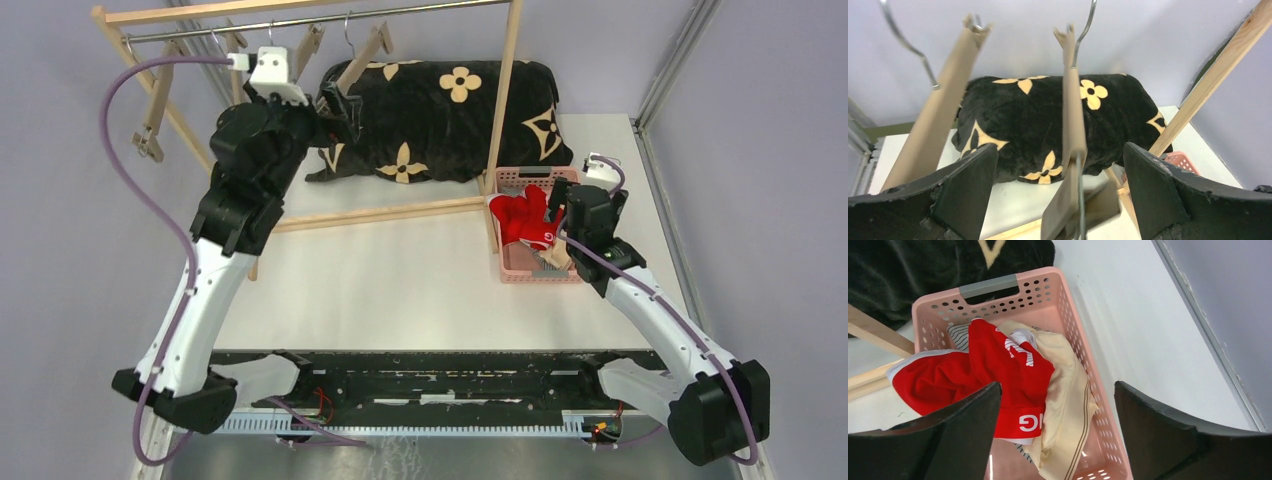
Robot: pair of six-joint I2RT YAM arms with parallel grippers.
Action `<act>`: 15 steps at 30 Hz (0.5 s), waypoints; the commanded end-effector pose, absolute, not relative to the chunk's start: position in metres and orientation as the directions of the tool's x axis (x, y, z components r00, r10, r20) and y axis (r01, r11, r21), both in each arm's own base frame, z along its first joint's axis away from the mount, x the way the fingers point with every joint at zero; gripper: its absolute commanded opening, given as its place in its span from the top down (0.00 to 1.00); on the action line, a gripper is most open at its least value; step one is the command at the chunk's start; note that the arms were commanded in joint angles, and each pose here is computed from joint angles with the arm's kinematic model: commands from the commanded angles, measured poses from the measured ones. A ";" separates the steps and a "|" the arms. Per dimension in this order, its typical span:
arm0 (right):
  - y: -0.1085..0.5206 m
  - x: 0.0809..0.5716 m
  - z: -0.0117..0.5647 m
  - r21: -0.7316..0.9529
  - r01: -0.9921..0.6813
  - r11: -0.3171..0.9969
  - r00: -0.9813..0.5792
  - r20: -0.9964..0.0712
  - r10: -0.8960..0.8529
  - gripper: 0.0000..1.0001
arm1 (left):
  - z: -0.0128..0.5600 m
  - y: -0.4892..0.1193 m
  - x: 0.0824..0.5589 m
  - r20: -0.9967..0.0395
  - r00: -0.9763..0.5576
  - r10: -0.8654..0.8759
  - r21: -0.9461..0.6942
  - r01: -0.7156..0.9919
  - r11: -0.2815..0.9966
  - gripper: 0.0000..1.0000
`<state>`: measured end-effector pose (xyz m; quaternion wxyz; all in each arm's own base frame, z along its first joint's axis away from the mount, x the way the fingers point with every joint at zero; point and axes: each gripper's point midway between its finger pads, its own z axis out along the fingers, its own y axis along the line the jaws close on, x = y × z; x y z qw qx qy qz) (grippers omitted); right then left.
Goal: Remove the underwear clipped to the hanger
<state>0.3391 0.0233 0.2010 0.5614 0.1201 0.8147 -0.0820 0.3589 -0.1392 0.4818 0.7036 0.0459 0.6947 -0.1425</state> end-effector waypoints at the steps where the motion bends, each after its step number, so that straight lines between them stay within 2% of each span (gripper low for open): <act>1: 0.011 0.345 0.213 -0.016 0.353 0.936 -0.294 -0.951 0.094 0.02 | 0.495 -0.115 0.332 -0.985 0.073 -0.158 -0.138 0.223 0.965 0.01; 15: -0.010 0.325 0.227 0.006 0.451 0.893 -0.235 -0.964 0.125 0.00 | 0.443 -0.108 0.255 -0.956 0.032 -0.293 -0.265 0.341 0.902 0.01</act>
